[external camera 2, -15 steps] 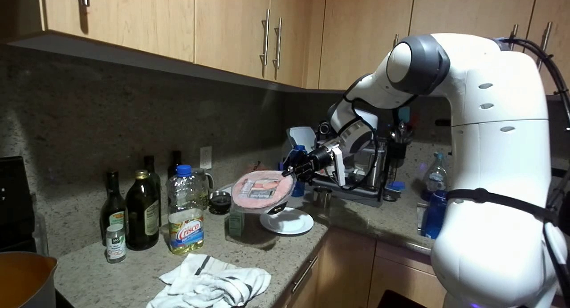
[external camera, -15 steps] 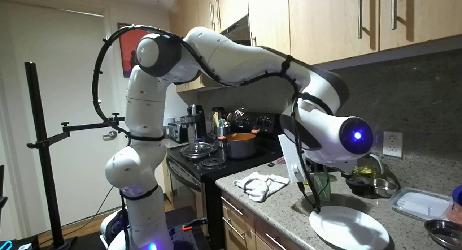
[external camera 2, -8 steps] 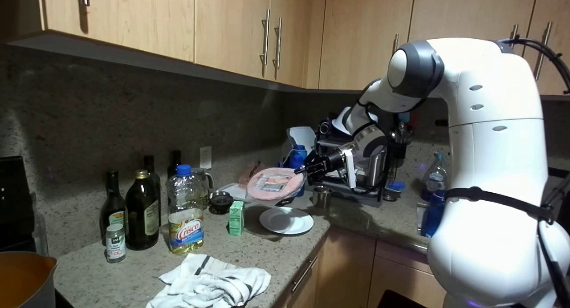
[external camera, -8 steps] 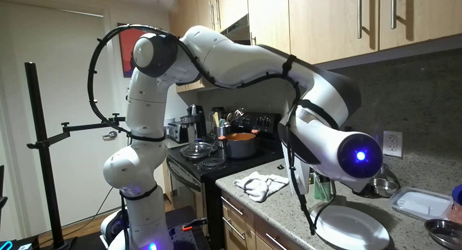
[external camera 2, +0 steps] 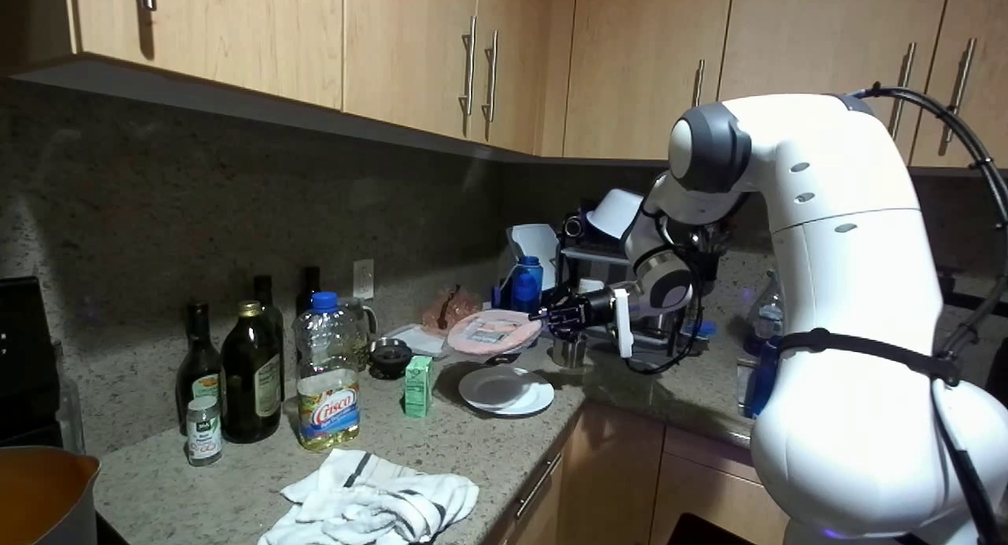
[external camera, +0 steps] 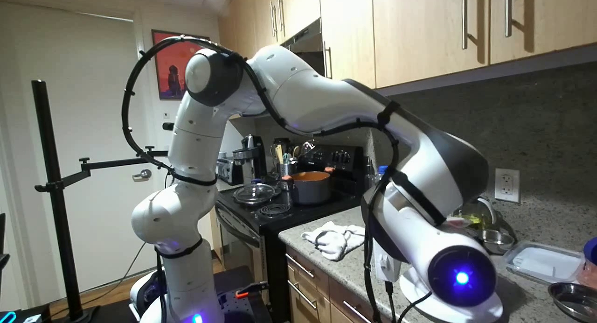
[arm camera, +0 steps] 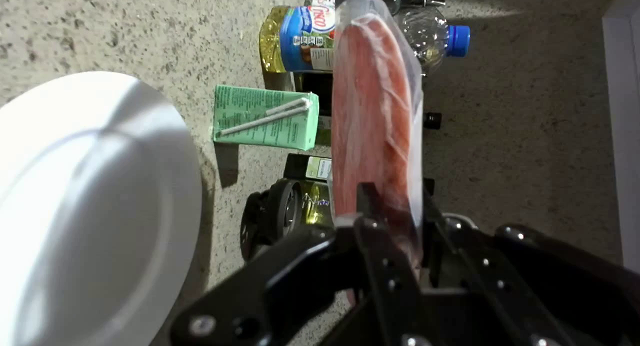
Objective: Put the object on top of the white towel on the white plate
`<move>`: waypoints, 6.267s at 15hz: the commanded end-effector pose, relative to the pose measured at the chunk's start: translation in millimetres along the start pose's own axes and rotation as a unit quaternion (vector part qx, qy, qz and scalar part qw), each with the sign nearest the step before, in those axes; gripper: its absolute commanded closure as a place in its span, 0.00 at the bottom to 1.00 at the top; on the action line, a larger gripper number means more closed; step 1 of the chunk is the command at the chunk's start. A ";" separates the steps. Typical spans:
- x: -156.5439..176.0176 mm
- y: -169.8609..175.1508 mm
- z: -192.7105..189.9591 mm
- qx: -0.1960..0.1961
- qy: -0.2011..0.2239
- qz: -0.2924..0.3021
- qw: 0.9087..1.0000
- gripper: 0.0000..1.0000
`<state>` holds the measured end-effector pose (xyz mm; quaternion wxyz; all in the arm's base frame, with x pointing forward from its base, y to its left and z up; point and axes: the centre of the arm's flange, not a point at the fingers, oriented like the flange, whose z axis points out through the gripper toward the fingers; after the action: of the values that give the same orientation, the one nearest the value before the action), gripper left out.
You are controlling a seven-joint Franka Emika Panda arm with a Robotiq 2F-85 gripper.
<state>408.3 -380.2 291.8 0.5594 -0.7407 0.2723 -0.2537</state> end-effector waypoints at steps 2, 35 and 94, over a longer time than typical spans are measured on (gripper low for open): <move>7.9 20.5 9.2 0.049 0.020 0.013 0.999 0.95; -14.1 128.9 -22.1 0.052 0.065 0.070 0.994 0.95; 7.6 163.6 -5.4 0.020 0.062 0.095 0.993 0.19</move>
<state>385.5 -423.9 134.0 0.5772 -0.6863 0.3620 -0.2545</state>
